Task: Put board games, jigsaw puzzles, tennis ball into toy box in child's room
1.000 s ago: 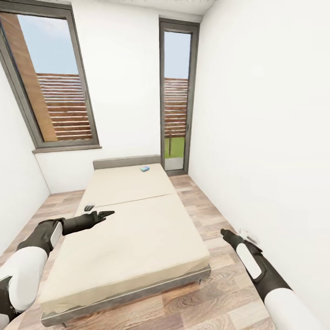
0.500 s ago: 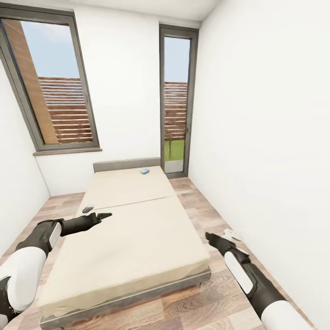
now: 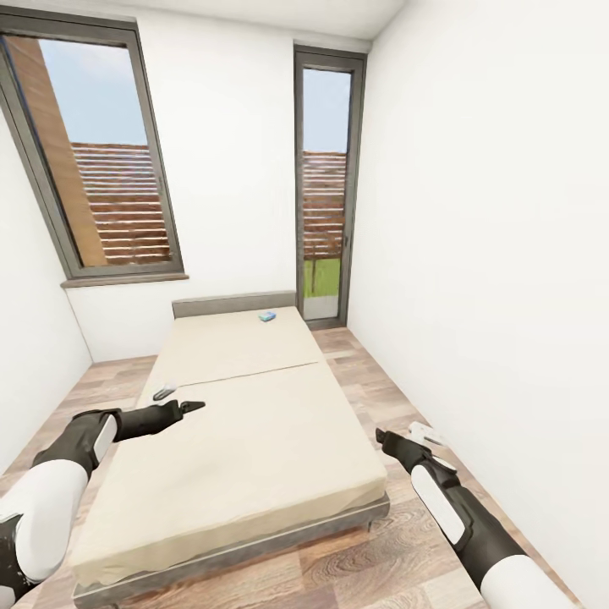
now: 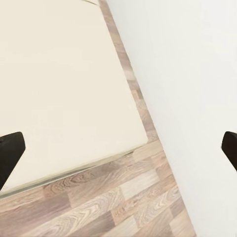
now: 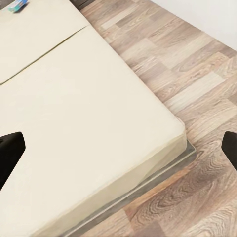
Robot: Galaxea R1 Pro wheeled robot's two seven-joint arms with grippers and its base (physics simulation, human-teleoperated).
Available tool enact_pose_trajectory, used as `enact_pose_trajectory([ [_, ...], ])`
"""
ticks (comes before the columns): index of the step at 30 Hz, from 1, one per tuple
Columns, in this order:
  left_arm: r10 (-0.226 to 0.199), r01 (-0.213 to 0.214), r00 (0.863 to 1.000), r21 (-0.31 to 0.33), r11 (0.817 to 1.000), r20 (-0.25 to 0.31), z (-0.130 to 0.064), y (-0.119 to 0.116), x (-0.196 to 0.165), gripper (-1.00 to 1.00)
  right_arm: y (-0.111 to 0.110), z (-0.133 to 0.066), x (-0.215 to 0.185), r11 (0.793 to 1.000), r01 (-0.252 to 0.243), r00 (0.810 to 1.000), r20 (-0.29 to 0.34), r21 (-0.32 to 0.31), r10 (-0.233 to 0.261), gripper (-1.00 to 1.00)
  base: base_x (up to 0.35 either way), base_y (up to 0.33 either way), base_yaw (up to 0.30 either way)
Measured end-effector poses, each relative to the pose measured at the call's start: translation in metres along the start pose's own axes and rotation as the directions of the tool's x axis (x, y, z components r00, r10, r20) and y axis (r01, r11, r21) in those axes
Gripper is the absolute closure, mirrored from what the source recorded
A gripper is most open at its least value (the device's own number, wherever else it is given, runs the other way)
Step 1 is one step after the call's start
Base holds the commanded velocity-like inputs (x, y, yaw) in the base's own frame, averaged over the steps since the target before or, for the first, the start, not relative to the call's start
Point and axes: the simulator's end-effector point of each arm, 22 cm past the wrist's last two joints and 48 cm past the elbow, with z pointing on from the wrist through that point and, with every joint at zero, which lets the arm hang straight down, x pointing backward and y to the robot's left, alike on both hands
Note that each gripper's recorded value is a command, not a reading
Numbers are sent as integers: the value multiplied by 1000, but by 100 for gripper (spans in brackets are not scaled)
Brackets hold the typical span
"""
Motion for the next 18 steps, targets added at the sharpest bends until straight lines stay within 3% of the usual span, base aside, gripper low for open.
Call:
enact_pose_trajectory([
  [18,24,-24,1000,2,1000,17,0,-1,-4,-100,-2,0,0,1000,-9,1000,-2,2,9,-100,0,0,0],
])
